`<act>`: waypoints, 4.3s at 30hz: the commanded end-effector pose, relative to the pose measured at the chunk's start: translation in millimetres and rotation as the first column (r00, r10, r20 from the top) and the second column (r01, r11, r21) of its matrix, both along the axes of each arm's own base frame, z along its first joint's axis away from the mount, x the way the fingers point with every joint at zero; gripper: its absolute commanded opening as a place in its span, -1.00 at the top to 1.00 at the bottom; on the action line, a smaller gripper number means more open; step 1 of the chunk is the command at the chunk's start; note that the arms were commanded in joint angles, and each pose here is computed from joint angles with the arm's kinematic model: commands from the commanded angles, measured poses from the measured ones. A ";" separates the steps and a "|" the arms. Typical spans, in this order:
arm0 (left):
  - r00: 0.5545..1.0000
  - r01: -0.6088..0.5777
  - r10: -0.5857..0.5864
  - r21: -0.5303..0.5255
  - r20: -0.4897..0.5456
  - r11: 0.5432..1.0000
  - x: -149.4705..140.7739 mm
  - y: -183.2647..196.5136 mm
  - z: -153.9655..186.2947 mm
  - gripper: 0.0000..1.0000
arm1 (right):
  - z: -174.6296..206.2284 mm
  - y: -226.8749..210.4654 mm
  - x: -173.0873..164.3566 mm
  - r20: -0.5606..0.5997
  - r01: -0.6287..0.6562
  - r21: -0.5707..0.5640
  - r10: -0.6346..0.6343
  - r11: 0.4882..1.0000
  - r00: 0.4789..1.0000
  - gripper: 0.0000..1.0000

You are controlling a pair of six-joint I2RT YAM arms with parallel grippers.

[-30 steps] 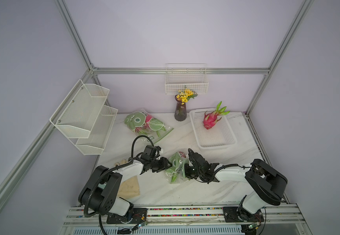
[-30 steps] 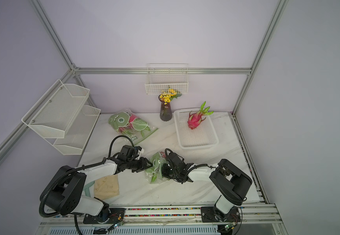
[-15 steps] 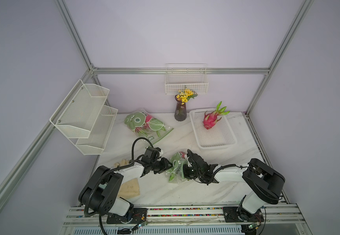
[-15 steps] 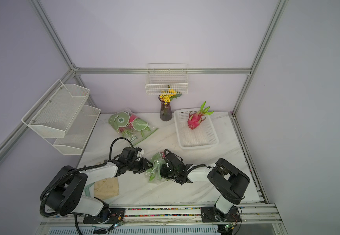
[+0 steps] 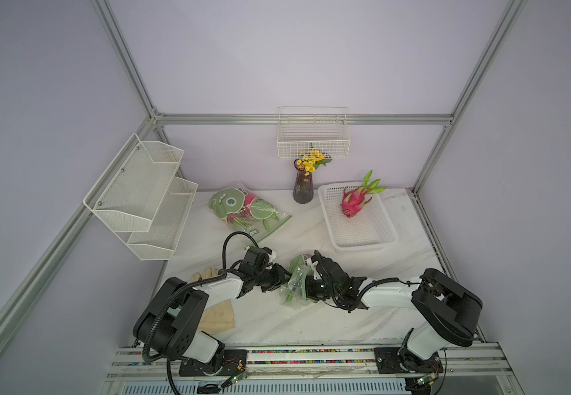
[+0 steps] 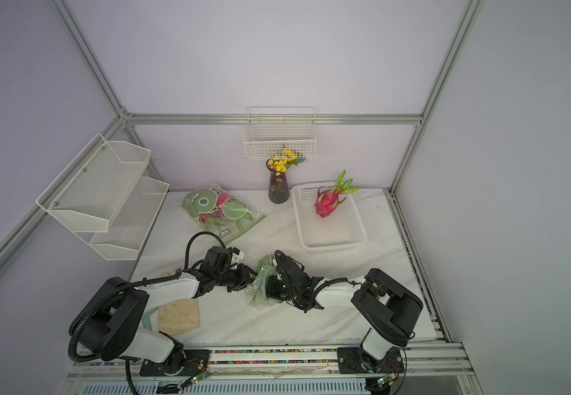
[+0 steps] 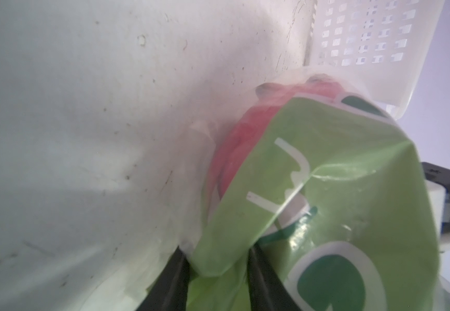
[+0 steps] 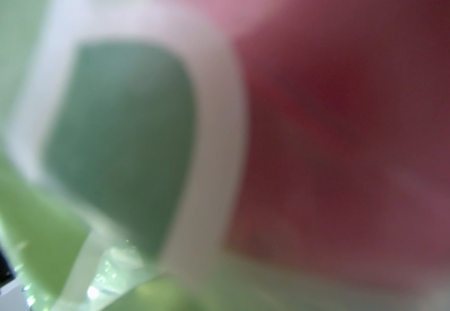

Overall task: Open the zip-top bag and take out the dragon fruit
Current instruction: Pick up the dragon fruit from the zipper food storage bag.

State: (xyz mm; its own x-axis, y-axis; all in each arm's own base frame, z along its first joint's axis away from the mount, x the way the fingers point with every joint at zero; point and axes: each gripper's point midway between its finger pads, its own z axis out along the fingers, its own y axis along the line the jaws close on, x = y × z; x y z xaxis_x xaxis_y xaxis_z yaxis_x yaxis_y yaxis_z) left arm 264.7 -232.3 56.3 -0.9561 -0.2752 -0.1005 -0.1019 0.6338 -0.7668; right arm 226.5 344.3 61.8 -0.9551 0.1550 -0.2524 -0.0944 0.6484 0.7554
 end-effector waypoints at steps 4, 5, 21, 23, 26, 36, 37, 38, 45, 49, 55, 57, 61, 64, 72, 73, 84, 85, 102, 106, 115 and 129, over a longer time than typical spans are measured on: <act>0.998 0.050 -0.046 -0.078 0.049 0.996 -1.7 -15.6 22.8 0.26 | -8.1 -8.8 9.1 0.017 0.075 -0.055 -0.074 0.996 0.997 0.22; 0.998 0.051 -0.047 -0.078 0.047 0.996 -2.4 -16.1 22.5 0.27 | -9.0 -11.1 10.4 0.017 0.091 -0.059 -0.091 0.994 0.996 0.22; 0.997 0.070 -0.066 -0.114 0.035 0.991 -9.9 -29.4 23.4 0.29 | -25.7 -10.8 21.2 0.013 0.156 -0.060 -0.156 0.986 0.988 0.08; 0.997 0.069 -0.065 -0.112 0.037 0.991 -10.3 -29.0 23.9 0.30 | -25.8 -10.6 21.6 0.017 0.156 -0.062 -0.156 0.986 0.988 0.16; 0.997 0.069 -0.065 -0.099 0.042 0.993 -9.8 -27.5 24.6 0.30 | -24.2 -13.1 21.8 0.023 0.160 -0.070 -0.159 0.985 0.987 0.51; 0.993 0.008 -0.005 -0.030 0.115 1.000 12.1 -0.5 43.9 0.37 | 8.3 -24.7 14.7 0.065 0.140 -0.084 -0.135 0.987 0.989 1.00; 0.992 -0.005 0.007 -0.019 0.128 1.000 15.5 5.4 47.7 0.38 | 13.2 -25.5 13.8 0.069 0.137 -0.082 -0.131 0.987 0.989 1.00; 0.990 -0.017 0.018 -0.009 0.140 1.000 18.2 10.6 51.3 0.40 | 18.4 -24.9 12.3 0.069 0.130 -0.074 -0.125 0.989 0.990 1.00; 0.976 -0.107 0.093 0.063 0.196 0.992 31.7 55.5 67.5 0.61 | 53.0 -14.0 2.6 0.067 0.040 -0.031 -0.038 0.999 0.997 1.00; 0.971 -0.125 0.109 0.063 0.212 0.990 33.5 68.0 73.0 0.65 | 76.6 -3.0 -1.9 0.073 -0.025 0.020 0.024 0.999 0.997 1.00; 0.952 0.030 -0.006 -0.072 0.307 0.997 23.1 46.7 102.0 0.03 | 104.5 -2.9 -3.5 0.115 -0.048 0.058 0.041 0.997 0.992 1.00; 0.945 0.062 -0.020 -0.121 0.326 0.991 17.0 43.6 111.0 -0.21 | 111.4 -8.0 -0.6 0.134 -0.036 0.066 0.027 0.997 0.991 1.00; 0.920 0.087 -0.024 -0.145 0.392 0.986 10.2 46.6 125.5 -0.57 | 115.2 -17.9 8.6 0.151 -0.009 0.071 -0.002 0.997 0.989 1.00; 0.913 0.118 -0.023 -0.212 0.407 0.970 5.2 41.5 135.6 -0.67 | 123.2 -21.7 17.5 0.176 0.009 0.082 -0.024 0.997 0.984 1.00; 0.916 0.179 -0.038 -0.322 0.400 0.930 -5.2 21.8 146.8 -0.74 | 145.3 -23.3 35.1 0.225 0.042 0.118 -0.068 0.992 0.972 1.00; 0.916 0.183 -0.041 -0.326 0.398 0.928 -5.3 18.9 145.4 -0.73 | 148.2 -23.0 36.9 0.229 0.045 0.127 -0.073 0.991 0.971 1.00; 0.935 0.062 0.072 -0.362 0.346 0.930 28.3 20.2 130.9 0.41 | 156.3 -24.8 34.9 0.202 0.044 0.188 -0.082 0.981 0.976 1.00; 0.936 0.048 0.083 -0.358 0.342 0.932 31.3 23.2 129.8 0.48 | 156.0 -26.8 34.0 0.193 0.047 0.192 -0.085 0.980 0.978 1.00; 0.930 -0.154 0.208 -0.190 0.305 0.970 53.8 91.1 104.3 0.82 | 173.9 -44.7 26.3 0.135 -0.027 0.271 -0.010 0.962 0.991 1.00; 0.925 -0.191 0.229 -0.151 0.302 0.970 56.6 102.9 97.6 0.82 | 177.8 -46.1 23.7 0.124 -0.054 0.290 0.018 0.955 0.992 1.00; 0.915 -0.250 0.253 -0.053 0.314 0.967 58.7 122.3 83.5 0.82 | 189.8 -41.4 12.7 0.117 -0.167 0.342 0.135 0.925 0.984 1.00; 0.851 -0.036 0.128 -0.186 0.509 0.982 48.4 85.8 146.0 -0.16 | 189.7 -35.5 15.8 0.102 -0.212 0.404 0.186 0.890 0.977 1.00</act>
